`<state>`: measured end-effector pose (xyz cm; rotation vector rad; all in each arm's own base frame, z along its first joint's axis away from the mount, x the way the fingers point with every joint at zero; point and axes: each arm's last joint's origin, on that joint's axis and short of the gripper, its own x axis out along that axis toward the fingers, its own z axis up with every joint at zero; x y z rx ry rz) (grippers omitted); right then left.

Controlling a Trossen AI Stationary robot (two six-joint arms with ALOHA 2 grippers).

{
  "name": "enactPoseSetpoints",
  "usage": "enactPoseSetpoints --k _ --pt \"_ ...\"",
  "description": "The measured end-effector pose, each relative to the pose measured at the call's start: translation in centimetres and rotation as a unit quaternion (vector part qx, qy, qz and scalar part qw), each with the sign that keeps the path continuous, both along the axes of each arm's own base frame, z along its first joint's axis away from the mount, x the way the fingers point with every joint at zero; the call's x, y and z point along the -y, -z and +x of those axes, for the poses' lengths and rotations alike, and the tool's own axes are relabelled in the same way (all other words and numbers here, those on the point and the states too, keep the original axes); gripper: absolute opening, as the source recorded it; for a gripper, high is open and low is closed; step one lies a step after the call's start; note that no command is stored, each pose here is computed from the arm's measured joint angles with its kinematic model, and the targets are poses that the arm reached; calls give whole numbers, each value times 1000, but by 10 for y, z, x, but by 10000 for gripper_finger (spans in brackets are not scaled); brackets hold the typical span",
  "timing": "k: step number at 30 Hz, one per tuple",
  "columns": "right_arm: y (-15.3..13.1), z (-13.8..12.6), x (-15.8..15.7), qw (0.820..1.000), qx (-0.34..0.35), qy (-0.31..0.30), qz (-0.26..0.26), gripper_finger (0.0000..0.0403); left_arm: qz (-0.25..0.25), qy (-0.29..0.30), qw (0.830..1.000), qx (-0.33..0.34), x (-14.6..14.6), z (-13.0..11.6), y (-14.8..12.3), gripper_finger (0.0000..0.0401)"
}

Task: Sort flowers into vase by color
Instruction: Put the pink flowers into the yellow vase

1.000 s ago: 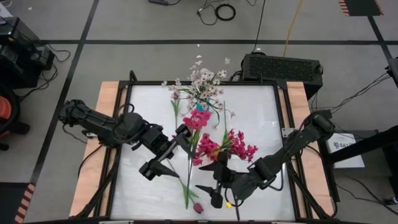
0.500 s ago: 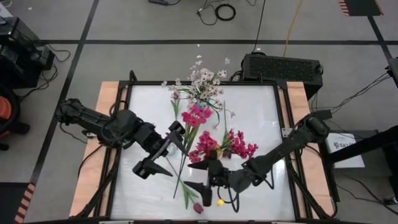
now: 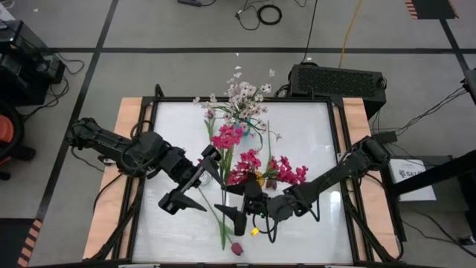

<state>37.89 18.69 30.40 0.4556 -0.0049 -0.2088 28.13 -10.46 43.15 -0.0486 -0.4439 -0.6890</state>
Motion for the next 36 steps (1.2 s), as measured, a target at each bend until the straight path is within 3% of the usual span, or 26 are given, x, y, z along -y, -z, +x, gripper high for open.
enactPoseSetpoints --k 5,16,29,36 --pt "0 1 3 1000 -1 4 -1 237 0 2 1000 0 1 0 0 313" --pt "0 -2 -4 1000 -4 -5 -16 12 0 11 1000 -2 6 -2 0 313" --pt "-2 -8 -11 999 -8 -12 -40 1 33 27 999 -14 22 -6 6 316" --pt "-20 -22 -14 998 0 12 -64 1 65 6 997 -38 39 -24 6 377"
